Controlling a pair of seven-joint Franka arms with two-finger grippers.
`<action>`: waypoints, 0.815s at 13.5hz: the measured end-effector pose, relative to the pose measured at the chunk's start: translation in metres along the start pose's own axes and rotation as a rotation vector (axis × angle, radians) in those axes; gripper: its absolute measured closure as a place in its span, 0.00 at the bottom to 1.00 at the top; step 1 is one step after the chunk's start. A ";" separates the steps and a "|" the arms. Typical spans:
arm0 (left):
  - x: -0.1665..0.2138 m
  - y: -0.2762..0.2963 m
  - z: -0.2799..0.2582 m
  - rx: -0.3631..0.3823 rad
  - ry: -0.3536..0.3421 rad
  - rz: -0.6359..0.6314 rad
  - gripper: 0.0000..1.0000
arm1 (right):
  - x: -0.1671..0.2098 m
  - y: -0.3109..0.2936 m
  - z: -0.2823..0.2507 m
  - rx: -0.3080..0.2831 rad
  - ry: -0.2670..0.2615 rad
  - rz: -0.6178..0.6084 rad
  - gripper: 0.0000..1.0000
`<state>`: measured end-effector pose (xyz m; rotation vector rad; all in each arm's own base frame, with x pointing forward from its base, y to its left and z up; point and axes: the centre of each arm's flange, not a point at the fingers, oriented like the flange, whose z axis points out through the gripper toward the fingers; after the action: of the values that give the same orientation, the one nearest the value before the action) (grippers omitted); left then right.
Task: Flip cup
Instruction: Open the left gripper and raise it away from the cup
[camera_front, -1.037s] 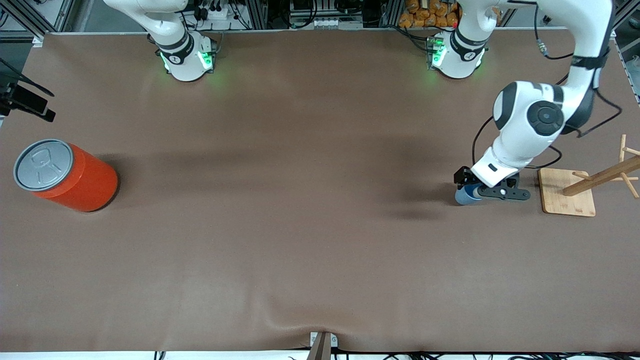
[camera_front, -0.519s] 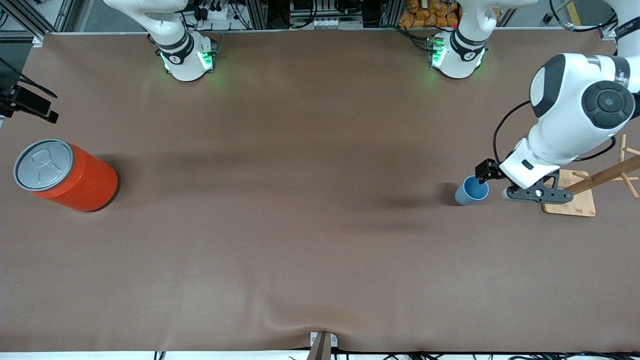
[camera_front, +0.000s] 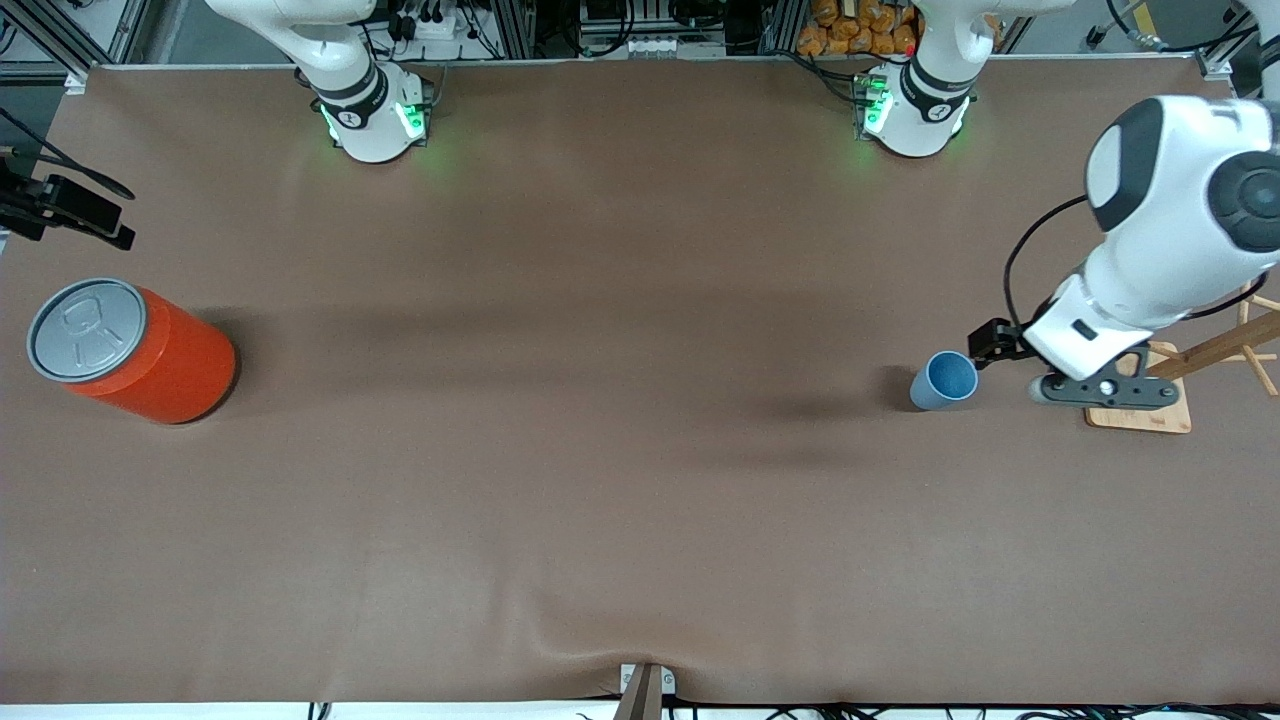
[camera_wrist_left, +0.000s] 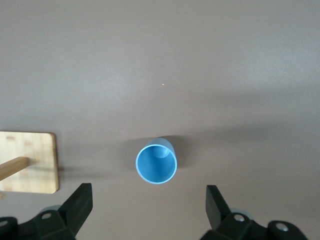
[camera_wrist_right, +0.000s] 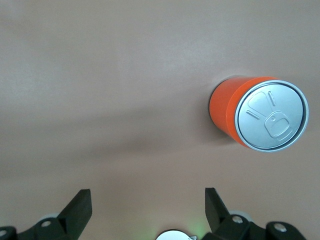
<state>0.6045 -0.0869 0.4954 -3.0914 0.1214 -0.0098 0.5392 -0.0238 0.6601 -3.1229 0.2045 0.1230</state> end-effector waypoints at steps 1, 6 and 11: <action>-0.001 -0.006 -0.012 0.001 0.000 -0.010 0.00 | 0.000 0.001 0.000 0.000 0.000 0.001 0.00; -0.043 -0.028 -0.096 0.004 -0.003 -0.014 0.00 | 0.000 0.002 0.000 0.000 0.002 0.004 0.00; -0.111 -0.069 -0.167 -0.046 -0.015 -0.061 0.00 | 0.000 0.003 -0.001 0.001 0.002 0.005 0.00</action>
<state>0.4980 -0.0178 0.6652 -3.1396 0.0268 0.0143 0.5392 -0.0265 0.6608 -3.1222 0.2125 0.1192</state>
